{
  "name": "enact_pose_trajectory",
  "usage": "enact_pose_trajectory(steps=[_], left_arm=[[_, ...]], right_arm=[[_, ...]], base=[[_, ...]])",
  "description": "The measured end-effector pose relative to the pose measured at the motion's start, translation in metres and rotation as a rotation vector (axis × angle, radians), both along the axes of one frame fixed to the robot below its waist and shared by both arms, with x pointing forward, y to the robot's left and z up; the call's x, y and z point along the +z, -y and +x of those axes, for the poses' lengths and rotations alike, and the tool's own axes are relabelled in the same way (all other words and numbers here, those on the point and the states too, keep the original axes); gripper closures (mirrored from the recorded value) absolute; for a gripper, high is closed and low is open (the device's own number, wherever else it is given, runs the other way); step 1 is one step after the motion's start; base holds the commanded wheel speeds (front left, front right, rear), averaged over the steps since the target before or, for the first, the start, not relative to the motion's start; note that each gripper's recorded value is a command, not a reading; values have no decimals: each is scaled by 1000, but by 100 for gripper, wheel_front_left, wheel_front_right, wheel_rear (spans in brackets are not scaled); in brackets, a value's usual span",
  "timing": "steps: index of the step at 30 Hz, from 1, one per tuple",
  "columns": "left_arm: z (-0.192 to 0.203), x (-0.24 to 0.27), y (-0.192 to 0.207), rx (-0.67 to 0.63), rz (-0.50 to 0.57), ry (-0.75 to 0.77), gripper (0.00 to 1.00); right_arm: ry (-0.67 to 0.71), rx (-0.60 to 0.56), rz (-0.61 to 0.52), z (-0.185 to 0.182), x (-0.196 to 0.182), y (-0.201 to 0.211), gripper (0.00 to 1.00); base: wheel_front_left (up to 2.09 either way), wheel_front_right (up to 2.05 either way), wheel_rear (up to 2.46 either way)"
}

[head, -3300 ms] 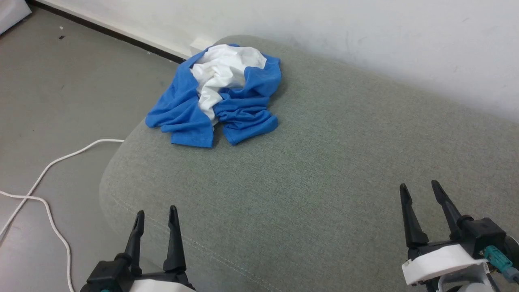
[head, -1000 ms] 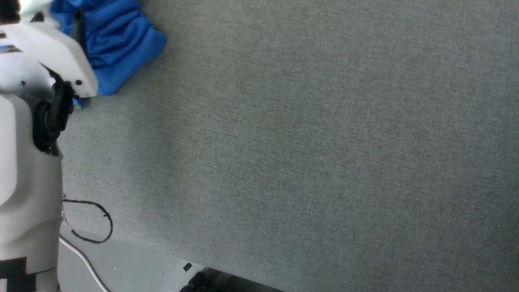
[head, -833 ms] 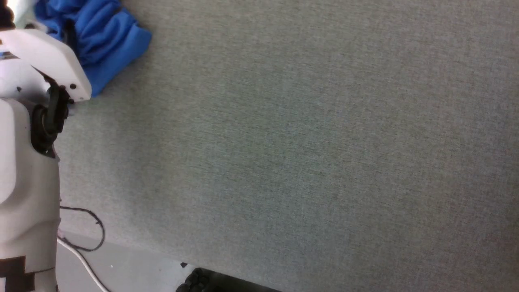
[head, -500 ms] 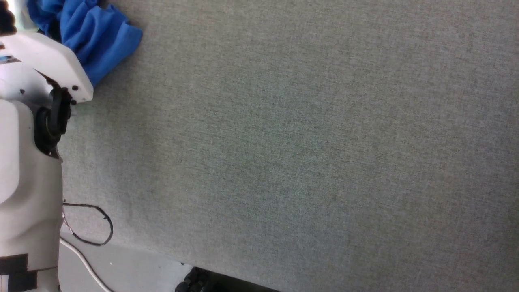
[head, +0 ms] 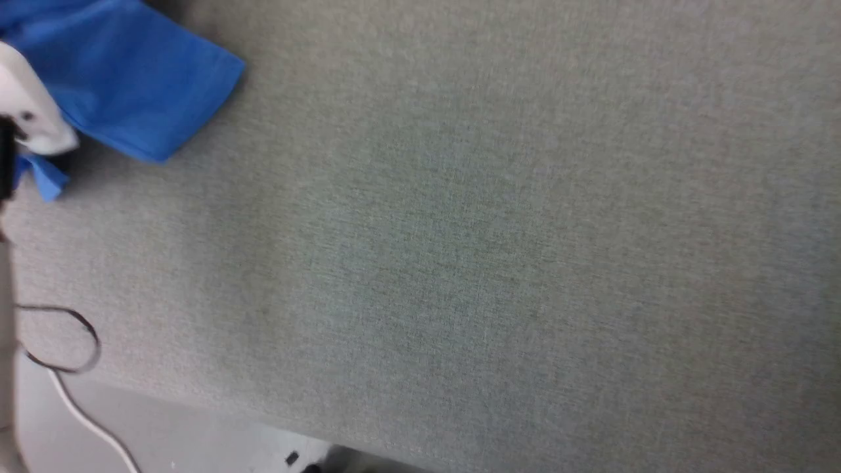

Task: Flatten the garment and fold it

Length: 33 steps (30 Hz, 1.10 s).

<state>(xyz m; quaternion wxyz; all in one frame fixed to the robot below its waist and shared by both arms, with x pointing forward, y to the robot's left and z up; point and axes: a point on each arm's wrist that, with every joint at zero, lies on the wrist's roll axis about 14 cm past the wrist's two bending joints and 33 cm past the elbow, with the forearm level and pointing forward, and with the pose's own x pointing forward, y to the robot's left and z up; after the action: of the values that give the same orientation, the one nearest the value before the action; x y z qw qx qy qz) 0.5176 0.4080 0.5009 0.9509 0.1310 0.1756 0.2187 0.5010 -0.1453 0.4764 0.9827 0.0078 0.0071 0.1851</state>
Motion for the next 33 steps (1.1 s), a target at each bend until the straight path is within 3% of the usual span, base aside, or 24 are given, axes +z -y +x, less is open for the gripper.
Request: enact_pose_trajectory(steps=[8,19,25,33], left_arm=[[7,119,16,-114,131,191,100],[-19,289,67,-259,234,492,100],[-44,372,112,-354,216,680,100],[-74,451,186,-529,109,873,100]], right_arm=[[45,-28,78,-18,26,-11,0],[144,-79,152,-48,74,-20,0],[185,-117,173,-68,93,-16,0],[252,-149,197,-89,116,-11,0]], base=[[0,0,0],[0,0,0],[0,0,0],[0,0,0]])
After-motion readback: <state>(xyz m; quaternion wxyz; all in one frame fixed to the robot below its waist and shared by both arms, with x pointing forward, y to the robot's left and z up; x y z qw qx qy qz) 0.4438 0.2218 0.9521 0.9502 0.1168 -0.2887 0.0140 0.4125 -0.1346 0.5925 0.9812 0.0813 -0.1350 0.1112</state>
